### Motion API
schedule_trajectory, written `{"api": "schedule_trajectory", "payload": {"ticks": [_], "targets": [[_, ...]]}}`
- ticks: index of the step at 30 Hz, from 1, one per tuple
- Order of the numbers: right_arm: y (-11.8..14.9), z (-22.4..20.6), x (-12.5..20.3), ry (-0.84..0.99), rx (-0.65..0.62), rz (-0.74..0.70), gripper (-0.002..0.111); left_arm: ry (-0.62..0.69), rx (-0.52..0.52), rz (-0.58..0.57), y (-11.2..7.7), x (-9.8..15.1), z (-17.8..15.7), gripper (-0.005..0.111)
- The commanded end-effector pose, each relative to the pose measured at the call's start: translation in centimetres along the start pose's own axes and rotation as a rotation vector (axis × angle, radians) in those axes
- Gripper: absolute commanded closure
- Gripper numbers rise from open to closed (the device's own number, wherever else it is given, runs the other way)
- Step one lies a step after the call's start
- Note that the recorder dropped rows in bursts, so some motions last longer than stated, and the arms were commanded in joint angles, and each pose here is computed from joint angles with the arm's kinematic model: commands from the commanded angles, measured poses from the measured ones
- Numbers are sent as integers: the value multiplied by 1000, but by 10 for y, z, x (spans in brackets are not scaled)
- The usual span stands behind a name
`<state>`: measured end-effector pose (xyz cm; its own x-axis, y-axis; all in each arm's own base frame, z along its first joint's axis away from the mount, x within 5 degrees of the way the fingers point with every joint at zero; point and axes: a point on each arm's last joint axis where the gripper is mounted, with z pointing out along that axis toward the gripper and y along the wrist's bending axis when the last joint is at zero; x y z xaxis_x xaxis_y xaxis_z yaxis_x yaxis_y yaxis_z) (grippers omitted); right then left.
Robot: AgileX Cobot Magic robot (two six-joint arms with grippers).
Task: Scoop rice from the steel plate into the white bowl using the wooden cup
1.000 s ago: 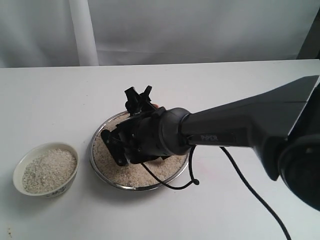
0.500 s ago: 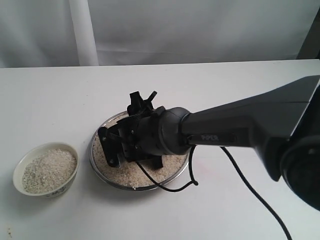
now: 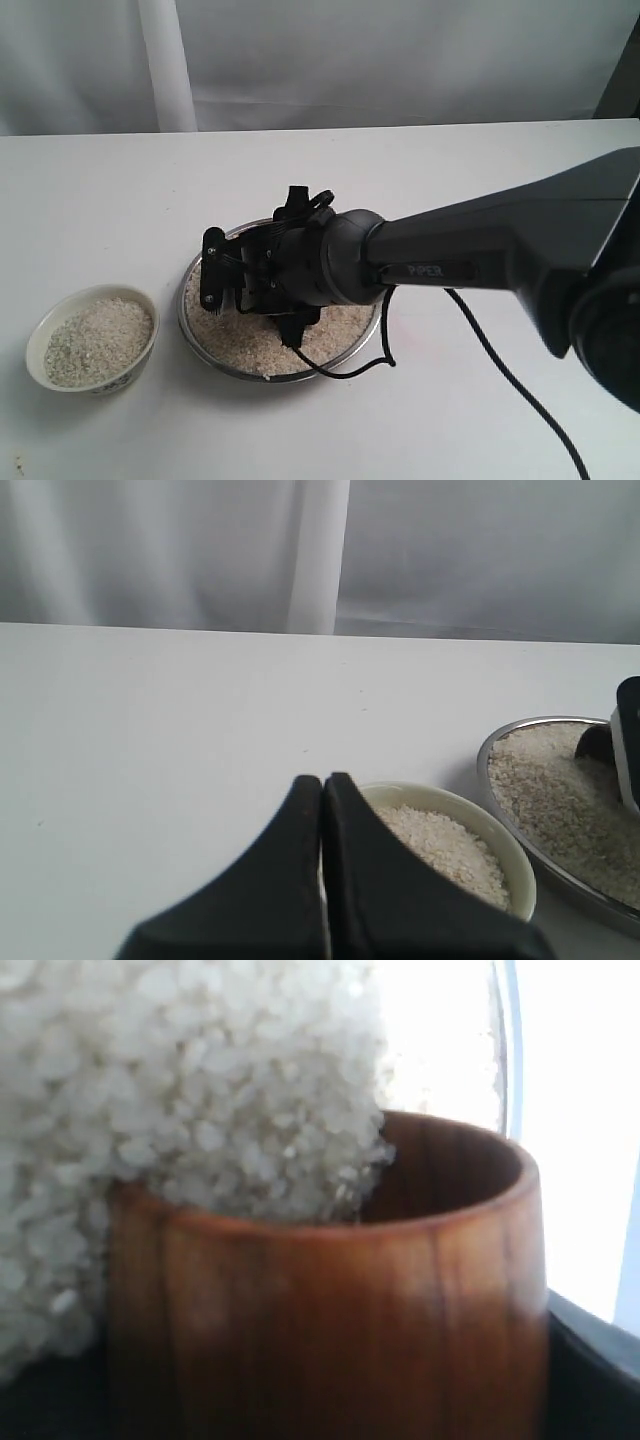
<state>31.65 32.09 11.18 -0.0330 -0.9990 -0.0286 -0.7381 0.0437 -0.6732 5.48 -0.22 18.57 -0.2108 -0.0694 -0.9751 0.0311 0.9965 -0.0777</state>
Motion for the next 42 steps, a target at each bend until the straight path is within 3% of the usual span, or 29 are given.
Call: {"api": "schedule_trajectory", "payload": {"ticks": [1,14,30,42], "targets": [[-2,-4,-2,-73,-57,155,108,-11,7,-8,0,-2,0,107],[-1,1,27,-219,-179,317,108,-11,7,-7,0,-2,0,107],[-16,-7,55,-754,-259,630,108,-11,7,-7,0,-2,0,107],[-20,-15,49,-879,-254,640,108,-11,7,-8,0,-2,0,107]]}}
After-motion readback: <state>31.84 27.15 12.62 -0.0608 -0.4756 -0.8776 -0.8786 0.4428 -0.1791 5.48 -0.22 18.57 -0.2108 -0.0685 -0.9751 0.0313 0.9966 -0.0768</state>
